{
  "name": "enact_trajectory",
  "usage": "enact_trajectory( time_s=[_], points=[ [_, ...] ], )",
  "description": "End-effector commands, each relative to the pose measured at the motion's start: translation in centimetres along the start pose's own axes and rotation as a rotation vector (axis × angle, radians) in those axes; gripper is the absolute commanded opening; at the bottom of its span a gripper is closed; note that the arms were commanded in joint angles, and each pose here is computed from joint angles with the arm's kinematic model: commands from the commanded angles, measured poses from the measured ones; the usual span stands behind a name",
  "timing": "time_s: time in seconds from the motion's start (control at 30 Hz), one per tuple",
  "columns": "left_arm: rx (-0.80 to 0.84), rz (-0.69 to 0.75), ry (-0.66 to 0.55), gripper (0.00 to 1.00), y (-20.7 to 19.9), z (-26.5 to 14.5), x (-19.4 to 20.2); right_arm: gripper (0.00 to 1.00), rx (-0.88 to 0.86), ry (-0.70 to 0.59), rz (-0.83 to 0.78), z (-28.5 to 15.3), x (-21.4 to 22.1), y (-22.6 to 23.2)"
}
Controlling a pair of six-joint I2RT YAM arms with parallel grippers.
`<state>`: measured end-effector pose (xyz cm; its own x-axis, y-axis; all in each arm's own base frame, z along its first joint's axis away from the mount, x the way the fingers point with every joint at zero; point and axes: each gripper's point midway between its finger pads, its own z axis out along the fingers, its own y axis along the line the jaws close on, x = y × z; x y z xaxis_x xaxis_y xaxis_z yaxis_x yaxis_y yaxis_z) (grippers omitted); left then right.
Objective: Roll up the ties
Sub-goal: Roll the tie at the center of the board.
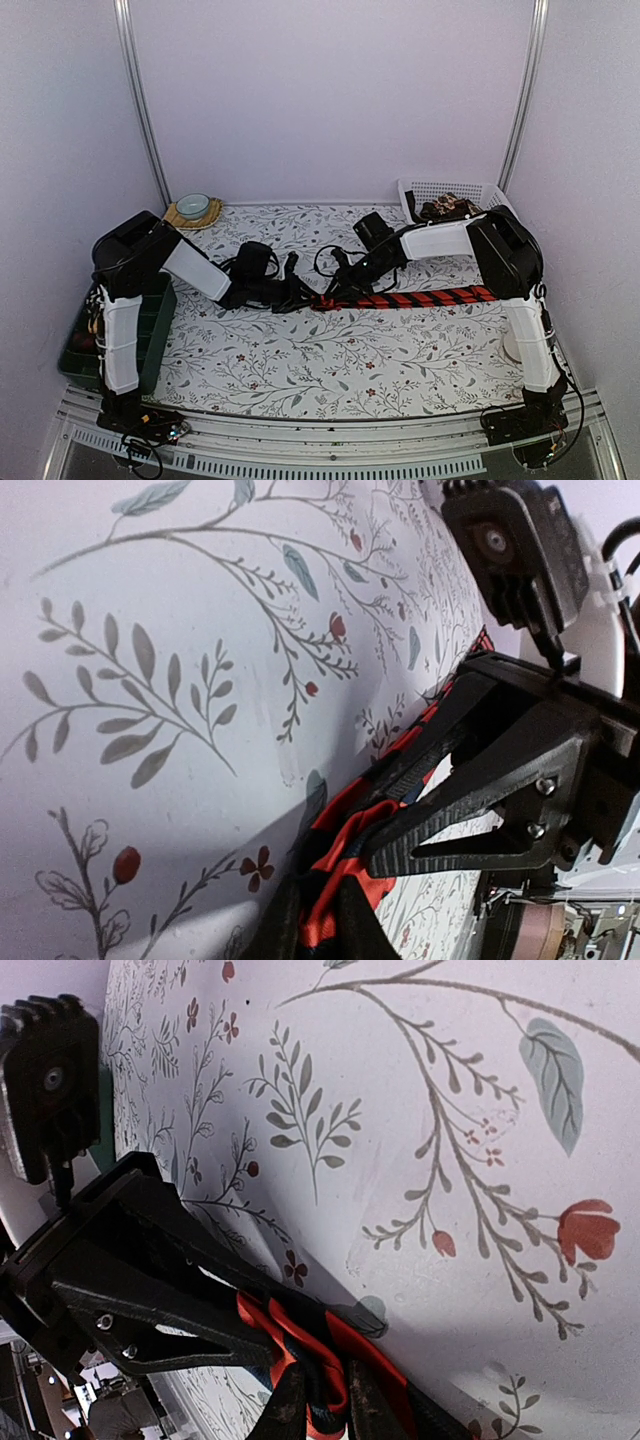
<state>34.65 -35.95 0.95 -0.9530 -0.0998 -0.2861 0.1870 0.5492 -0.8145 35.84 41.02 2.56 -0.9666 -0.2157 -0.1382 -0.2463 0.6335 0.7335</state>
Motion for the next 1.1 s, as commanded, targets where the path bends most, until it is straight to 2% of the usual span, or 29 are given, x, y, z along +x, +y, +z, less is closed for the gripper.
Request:
enact_trajectory(
  time_s=[0.0,0.1,0.3,0.43,0.6,0.73,1.07],
  points=[
    [-0.196,-0.16,0.21,0.07,6.5,0.9,8.3,0.15,0.08,0.042,0.066,2.5,1.7,-4.6],
    [-0.203,-0.158,0.208,0.0,6.5,0.9,8.3,0.16,0.077,0.035,0.06,2.3,1.6,-4.4],
    [-0.292,-0.082,0.166,0.0,6.6,0.0,6.6,0.27,0.072,-0.003,0.019,0.6,0.6,-2.6],
    [-0.383,0.004,0.144,0.0,6.7,-1.4,4.9,0.44,0.069,-0.048,-0.037,-1.5,-0.4,-0.5],
    [-0.468,0.115,0.109,0.0,6.5,-3.5,2.3,0.58,0.076,-0.111,-0.147,-4.6,-1.5,2.5],
    [-0.527,0.175,0.116,0.0,6.7,-4.6,1.1,0.6,0.126,-0.15,-0.222,-6.3,-2.2,3.2],
    [-0.662,0.318,0.185,0.0,7.1,-6.5,-0.3,0.53,0.194,-0.186,-0.316,-7.2,-2.1,2.3]
  ],
)
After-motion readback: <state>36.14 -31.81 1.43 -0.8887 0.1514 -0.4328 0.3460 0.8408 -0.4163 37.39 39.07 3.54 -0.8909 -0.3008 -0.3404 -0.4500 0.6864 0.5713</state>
